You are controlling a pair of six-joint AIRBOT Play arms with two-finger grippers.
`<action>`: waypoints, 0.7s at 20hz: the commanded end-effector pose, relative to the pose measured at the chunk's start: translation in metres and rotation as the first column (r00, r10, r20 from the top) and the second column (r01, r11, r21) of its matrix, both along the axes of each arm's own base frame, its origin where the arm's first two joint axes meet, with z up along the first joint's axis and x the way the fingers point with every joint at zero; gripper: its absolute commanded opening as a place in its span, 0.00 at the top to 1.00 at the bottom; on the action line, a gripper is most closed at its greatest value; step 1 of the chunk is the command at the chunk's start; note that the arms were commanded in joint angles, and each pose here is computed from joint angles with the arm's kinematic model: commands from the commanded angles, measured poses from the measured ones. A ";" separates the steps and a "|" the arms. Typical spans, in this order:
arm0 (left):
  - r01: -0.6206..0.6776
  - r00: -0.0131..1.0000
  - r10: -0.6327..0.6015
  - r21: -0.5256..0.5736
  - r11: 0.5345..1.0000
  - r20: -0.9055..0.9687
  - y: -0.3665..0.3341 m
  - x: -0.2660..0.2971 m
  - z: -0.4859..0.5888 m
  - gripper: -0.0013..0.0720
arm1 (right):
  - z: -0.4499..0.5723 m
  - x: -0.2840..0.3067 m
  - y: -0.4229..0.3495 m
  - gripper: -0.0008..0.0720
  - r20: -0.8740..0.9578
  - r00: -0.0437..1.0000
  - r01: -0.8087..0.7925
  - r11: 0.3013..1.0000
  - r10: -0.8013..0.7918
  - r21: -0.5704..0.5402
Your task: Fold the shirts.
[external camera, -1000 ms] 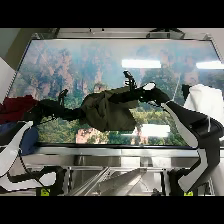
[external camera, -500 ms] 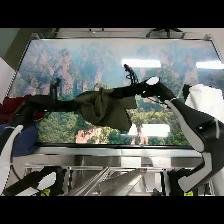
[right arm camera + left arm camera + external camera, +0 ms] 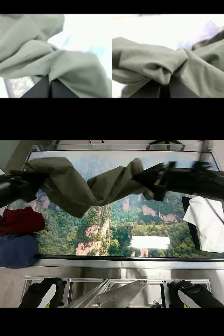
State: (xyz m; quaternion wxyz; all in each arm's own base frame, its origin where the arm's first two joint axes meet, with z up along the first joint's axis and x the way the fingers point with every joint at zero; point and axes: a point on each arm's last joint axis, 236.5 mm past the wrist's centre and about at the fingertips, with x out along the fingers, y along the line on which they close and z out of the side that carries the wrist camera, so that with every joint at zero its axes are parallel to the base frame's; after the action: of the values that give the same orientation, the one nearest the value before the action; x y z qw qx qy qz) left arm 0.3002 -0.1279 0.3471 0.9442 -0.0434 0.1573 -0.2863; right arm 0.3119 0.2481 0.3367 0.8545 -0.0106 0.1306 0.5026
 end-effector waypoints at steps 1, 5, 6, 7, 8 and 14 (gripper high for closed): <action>0.058 0.986 -0.057 -0.001 0.998 0.155 -0.015 -0.065 0.066 0.96 | 0.047 -0.058 -0.038 0.94 0.168 0.979 0.123 0.992 -0.114 -0.043; 0.114 0.993 -0.114 -0.020 0.993 0.009 -0.030 -0.051 0.031 0.96 | 0.004 -0.060 -0.054 0.94 0.024 0.984 0.177 0.973 -0.175 -0.147; 0.136 0.988 -0.137 -0.020 0.991 -0.076 -0.036 -0.040 0.007 0.96 | -0.017 -0.054 -0.054 0.94 -0.025 0.984 0.167 0.969 -0.174 -0.180; 0.162 0.972 -0.163 -0.019 0.987 -0.167 -0.043 -0.030 -0.020 0.96 | -0.040 -0.045 -0.053 0.94 -0.079 0.981 0.158 0.966 -0.177 -0.206; 0.191 0.946 -0.189 -0.019 0.981 -0.265 -0.051 -0.019 -0.053 0.96 | -0.062 -0.038 -0.052 0.94 -0.133 0.975 0.146 0.963 -0.180 -0.226; 0.213 0.705 -0.171 -0.025 0.977 -0.688 -0.070 0.040 -0.258 0.96 | -0.250 0.033 -0.048 0.94 -0.482 0.825 0.130 0.929 -0.296 -0.348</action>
State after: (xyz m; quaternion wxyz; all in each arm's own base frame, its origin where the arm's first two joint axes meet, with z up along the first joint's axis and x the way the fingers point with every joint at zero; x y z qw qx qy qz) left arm 0.3244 -0.1935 0.1760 0.8262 -0.0948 0.4267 -0.3555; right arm 0.3180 0.2037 0.1692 0.8426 -0.0130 0.3641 0.3967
